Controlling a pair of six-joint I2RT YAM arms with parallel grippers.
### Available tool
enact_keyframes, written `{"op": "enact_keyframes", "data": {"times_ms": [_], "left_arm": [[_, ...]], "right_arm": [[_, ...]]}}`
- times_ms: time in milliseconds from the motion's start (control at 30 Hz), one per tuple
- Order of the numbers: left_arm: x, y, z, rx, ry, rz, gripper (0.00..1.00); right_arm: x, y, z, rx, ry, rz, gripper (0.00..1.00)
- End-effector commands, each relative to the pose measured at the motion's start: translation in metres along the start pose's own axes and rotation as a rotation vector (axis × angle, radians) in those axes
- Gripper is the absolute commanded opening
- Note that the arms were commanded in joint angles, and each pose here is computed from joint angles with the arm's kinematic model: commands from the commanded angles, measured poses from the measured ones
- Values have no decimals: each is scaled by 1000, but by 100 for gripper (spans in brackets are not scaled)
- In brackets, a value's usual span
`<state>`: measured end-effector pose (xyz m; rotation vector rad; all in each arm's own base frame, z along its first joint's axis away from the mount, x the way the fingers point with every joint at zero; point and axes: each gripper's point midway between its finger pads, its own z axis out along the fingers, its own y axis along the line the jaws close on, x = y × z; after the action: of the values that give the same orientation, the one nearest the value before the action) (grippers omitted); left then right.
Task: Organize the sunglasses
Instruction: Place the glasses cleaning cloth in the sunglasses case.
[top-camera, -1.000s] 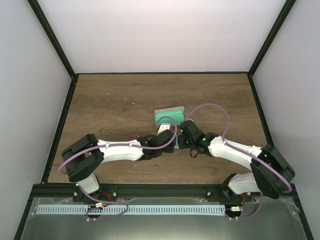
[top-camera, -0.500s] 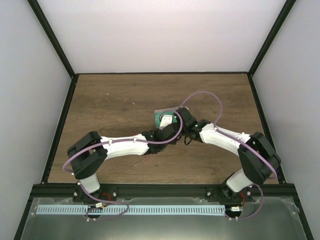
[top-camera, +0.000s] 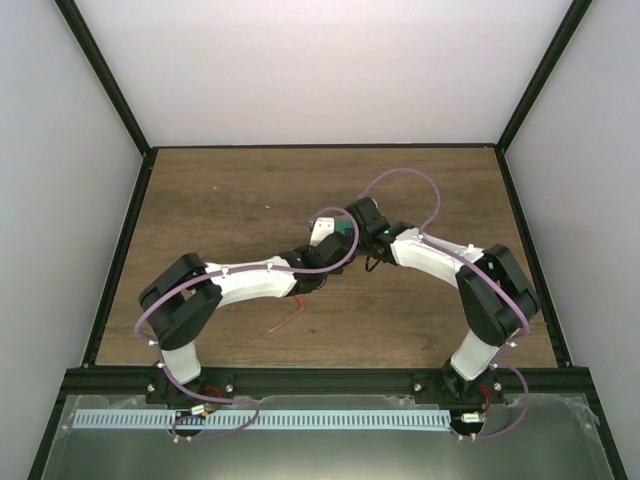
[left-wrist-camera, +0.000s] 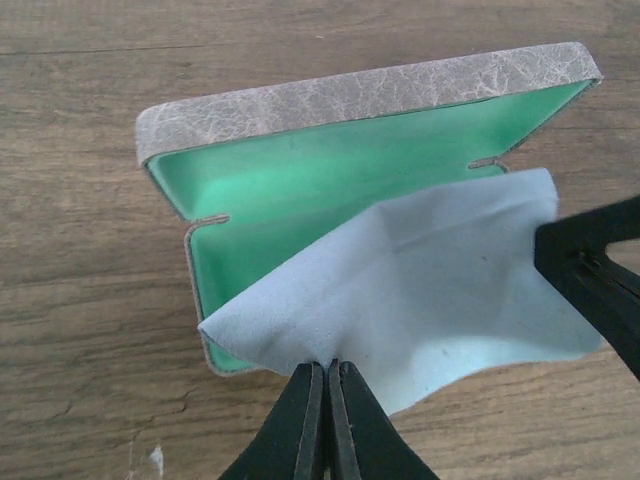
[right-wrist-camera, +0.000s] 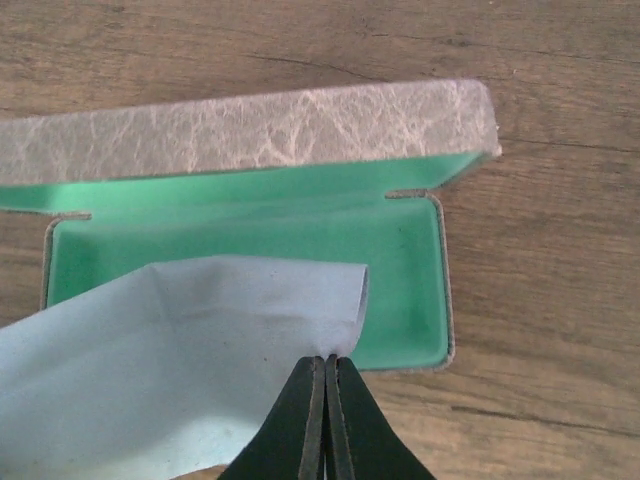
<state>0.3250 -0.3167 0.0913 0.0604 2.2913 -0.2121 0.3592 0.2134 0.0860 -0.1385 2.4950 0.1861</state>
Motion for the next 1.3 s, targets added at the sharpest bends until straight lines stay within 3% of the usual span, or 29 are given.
{"op": "enact_keyframes", "data": {"times_ms": [0, 500, 1267], "left_arm": [[-7, -9, 14, 6, -13, 10, 4], [-26, -4, 37, -13, -20, 8, 4], [-7, 13, 61, -41, 38, 14, 4]], "right_arm": [[-21, 2, 6, 11, -19, 5, 1], [-31, -7, 29, 33, -2, 17, 1], [-22, -14, 52, 56, 40, 17, 1]]}}
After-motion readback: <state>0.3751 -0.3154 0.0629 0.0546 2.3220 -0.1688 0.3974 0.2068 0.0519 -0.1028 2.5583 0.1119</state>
